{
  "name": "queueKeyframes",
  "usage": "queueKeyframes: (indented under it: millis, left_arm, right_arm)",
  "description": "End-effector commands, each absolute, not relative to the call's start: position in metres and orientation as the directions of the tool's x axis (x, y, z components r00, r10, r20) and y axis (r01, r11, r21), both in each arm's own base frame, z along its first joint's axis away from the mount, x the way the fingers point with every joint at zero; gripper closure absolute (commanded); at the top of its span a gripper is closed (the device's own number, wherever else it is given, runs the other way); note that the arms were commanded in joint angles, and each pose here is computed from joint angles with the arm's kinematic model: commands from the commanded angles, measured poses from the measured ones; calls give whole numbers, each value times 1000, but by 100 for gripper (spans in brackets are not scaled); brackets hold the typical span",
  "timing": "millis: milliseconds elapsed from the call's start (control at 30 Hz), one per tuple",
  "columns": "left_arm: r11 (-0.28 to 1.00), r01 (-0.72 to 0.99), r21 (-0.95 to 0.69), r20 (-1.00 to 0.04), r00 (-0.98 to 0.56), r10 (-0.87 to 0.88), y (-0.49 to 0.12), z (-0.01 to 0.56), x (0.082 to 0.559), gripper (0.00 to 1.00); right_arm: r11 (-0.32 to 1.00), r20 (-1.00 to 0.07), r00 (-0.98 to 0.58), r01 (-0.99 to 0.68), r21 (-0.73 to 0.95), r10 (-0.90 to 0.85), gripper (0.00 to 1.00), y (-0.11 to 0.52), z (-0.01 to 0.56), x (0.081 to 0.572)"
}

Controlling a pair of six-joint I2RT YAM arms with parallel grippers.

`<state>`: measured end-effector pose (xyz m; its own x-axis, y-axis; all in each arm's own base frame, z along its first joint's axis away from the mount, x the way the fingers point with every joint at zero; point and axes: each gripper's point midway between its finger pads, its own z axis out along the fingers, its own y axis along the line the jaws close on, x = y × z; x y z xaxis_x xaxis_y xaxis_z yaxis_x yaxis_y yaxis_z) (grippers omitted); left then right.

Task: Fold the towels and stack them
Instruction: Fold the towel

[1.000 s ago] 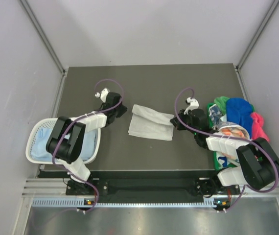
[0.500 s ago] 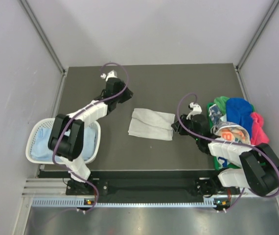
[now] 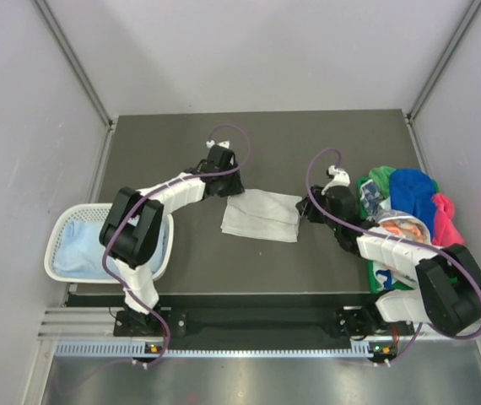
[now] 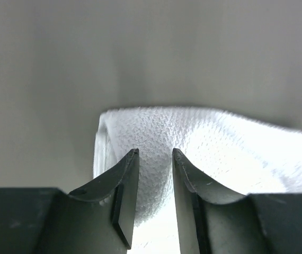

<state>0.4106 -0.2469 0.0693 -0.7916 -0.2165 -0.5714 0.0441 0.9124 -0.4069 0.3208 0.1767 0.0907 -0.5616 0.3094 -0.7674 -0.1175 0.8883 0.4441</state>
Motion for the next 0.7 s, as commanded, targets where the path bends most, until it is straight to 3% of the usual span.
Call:
queueKeyframes:
  millis: [0, 433, 667]
  left_arm:
    - [945, 42, -324, -576, -801, -161, -237, 64, 400, 64]
    - [968, 52, -247, -569, -816, -101, -209, 55, 356, 67]
    - [973, 47, -227, -550, -830, -88, -202, 42, 347, 66]
  right_arm:
    - [901, -772, -559, -99, 423, 301, 59, 184, 98, 331]
    - [915, -743, -625, -111, 387, 238, 67, 196, 65, 303]
    - [916, -726, -644, -95, 390, 242, 87, 192, 52, 291]
